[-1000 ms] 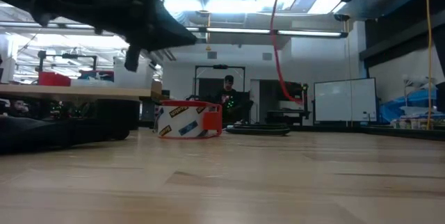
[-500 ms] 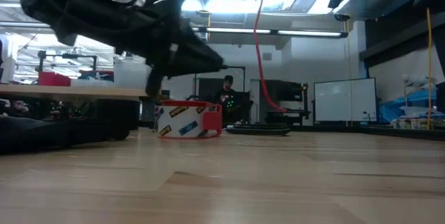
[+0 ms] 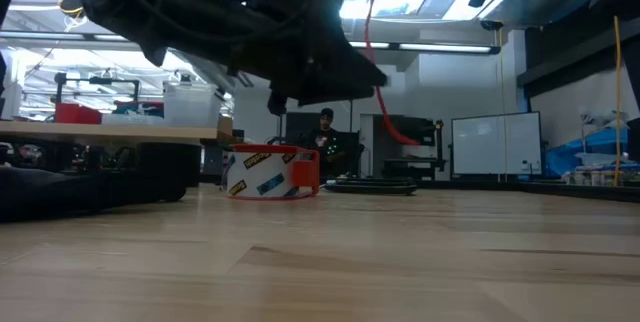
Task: Coil cords
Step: Coil the red wire onto the spool
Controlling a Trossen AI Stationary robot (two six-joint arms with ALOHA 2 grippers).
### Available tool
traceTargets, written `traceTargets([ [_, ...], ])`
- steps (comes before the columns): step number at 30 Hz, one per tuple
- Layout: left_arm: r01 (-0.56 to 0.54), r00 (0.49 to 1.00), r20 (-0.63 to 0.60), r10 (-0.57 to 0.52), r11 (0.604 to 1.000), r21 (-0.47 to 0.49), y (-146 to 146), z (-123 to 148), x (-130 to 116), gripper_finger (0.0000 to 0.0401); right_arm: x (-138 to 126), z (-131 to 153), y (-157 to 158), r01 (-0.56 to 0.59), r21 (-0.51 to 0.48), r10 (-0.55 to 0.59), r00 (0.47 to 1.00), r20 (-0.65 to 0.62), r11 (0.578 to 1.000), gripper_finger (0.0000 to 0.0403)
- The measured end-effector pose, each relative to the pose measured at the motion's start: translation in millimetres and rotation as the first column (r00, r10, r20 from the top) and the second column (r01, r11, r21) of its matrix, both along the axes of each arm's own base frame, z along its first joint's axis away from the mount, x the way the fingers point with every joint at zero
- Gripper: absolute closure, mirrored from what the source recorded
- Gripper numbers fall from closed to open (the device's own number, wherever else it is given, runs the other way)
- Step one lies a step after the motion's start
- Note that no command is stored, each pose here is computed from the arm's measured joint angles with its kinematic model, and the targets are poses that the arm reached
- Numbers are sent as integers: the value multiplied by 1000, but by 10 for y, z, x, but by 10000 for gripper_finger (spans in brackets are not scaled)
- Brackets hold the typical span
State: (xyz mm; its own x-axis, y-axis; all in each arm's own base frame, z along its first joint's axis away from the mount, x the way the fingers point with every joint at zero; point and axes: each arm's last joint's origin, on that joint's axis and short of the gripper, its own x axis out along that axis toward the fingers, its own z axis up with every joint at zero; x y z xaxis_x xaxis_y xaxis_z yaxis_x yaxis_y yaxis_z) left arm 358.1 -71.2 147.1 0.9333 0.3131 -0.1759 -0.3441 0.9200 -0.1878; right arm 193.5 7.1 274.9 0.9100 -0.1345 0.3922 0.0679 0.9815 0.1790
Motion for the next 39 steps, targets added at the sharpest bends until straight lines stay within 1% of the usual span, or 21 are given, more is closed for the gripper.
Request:
traceTargets([
  [3,-5,1000,-13,5,1000,23,15,-26,30,299,1,-1,3,-6,-2,6,1000,0,1000,398],
  [11,-29,1000,-7,30,999,23,67,-20,48,325,-2,6,3,-6,-2,6,1000,7,1000,398],
  [22,-41,999,-3,41,999,13,102,-19,54,331,-3,8,2,-4,-4,4,1000,9,1000,398],
  [24,-40,999,-3,40,999,13,98,-19,54,340,-3,8,2,-4,-4,4,1000,9,1000,398],
  [26,-40,999,-2,40,999,11,98,-19,54,357,-3,8,2,-4,-4,4,1000,9,1000,398],
  [28,-44,999,4,44,999,-7,99,-18,54,381,-3,9,2,-4,-4,4,1000,10,1000,398],
  [30,-50,999,17,51,998,-43,99,-18,54,394,-3,9,2,-4,-4,4,1000,10,1000,398],
  [32,-55,998,28,58,996,-76,99,-18,54,394,-3,9,2,-4,-5,4,1000,10,1000,398],
  [34,-56,998,30,59,995,-85,97,-18,54,396,-3,9,1,0,-4,1,1000,10,1000,398],
  [36,-42,998,35,46,994,-104,75,-18,52,398,-4,8,-3,12,1,-12,1000,9,1000,398],
  [39,-11,999,50,19,986,-164,60,-19,55,398,-4,6,-9,30,4,-30,1000,7,1000,398],
])
